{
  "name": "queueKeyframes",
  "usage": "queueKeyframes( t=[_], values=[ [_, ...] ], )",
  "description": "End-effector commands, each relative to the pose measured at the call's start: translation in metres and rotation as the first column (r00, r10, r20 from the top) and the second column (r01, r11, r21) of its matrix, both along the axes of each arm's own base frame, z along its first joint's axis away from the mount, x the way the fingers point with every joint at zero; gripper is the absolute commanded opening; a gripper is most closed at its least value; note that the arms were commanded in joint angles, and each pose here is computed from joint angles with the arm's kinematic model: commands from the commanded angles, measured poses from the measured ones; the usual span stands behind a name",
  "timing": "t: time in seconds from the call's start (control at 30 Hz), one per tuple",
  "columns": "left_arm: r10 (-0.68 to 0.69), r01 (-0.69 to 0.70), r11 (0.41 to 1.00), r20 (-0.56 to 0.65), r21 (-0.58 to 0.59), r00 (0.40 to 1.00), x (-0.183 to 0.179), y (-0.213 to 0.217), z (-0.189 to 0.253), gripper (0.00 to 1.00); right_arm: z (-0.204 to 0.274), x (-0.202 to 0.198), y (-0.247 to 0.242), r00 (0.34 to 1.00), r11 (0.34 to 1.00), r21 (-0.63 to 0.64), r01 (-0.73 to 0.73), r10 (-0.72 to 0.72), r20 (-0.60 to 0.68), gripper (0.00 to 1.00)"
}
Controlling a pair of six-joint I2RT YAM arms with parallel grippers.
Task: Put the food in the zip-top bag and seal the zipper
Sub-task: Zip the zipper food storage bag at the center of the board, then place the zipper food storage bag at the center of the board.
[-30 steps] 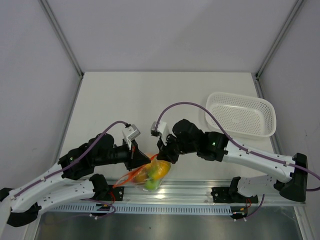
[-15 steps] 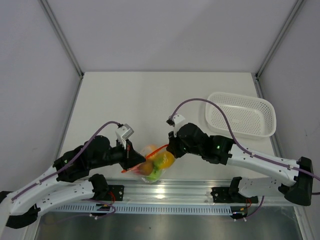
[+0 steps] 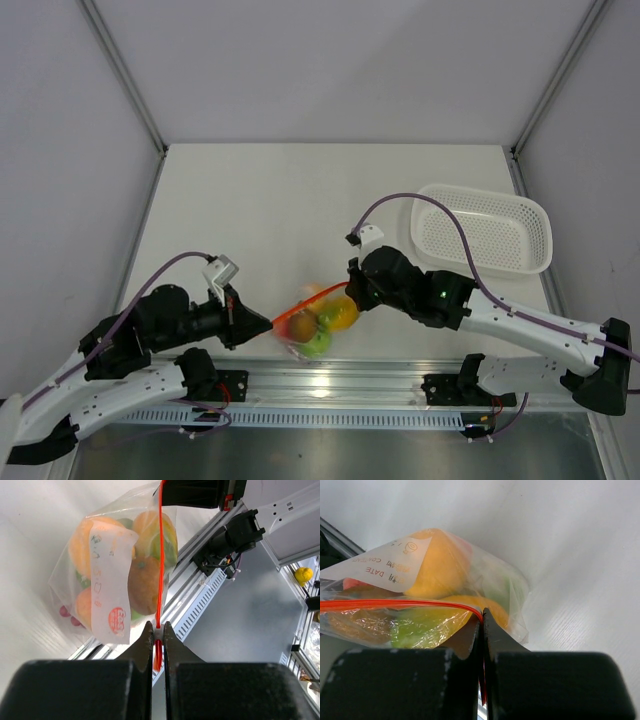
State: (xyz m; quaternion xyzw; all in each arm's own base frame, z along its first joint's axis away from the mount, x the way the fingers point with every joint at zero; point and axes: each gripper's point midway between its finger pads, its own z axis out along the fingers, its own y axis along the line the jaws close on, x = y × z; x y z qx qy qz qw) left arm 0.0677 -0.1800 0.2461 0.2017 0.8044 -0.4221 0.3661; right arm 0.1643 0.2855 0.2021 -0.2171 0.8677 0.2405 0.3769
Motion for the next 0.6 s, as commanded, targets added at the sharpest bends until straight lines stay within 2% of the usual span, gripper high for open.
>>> queueKeyframes(
  t=[0.0,0.23,0.33,0.37,0.4,0.43,0.53,0.57],
  values=[
    [0.026,-0.027,0.999,-0.016,-0.041,1.0,-0.006,0.011,0.013,0.04,0.003,0.016,-0.022,0.994,0.994,-0.042,0.101,-0.099,0.049,0.0],
    [0.072,-0.073,0.996,-0.017,-0.041,0.997,-0.006,0.025,0.01,0.06,0.002,0.017,-0.017,0.995,0.995,-0.054,0.087,-0.084,0.048,0.0],
    [0.108,-0.108,0.993,-0.007,-0.04,0.994,-0.002,0.03,0.009,0.15,0.004,0.018,-0.013,0.996,0.996,-0.052,0.075,-0.072,0.047,0.0],
    [0.114,-0.114,0.993,-0.003,-0.043,0.994,-0.001,0.031,0.01,0.28,0.004,0.017,-0.009,0.997,0.997,-0.043,0.063,-0.061,0.045,0.0],
    [0.119,-0.118,0.992,-0.002,-0.046,0.993,0.0,0.031,0.012,0.37,0.006,0.017,-0.006,0.998,0.998,-0.038,0.053,-0.051,0.046,0.0],
    [0.122,-0.121,0.991,0.005,-0.051,0.993,0.001,0.031,0.014,0.54,0.007,0.017,-0.003,0.998,0.998,-0.038,0.046,-0.044,0.045,0.0],
    [0.128,-0.126,0.991,0.055,-0.047,0.99,0.007,0.031,0.022,0.76,0.006,0.019,0.006,0.999,0.998,-0.051,0.023,-0.021,0.04,0.0],
    [0.135,-0.132,0.99,0.077,-0.044,0.988,0.01,0.033,0.027,0.95,0.001,0.021,0.01,0.999,0.998,-0.064,0.02,-0.017,0.035,0.0]
  ],
)
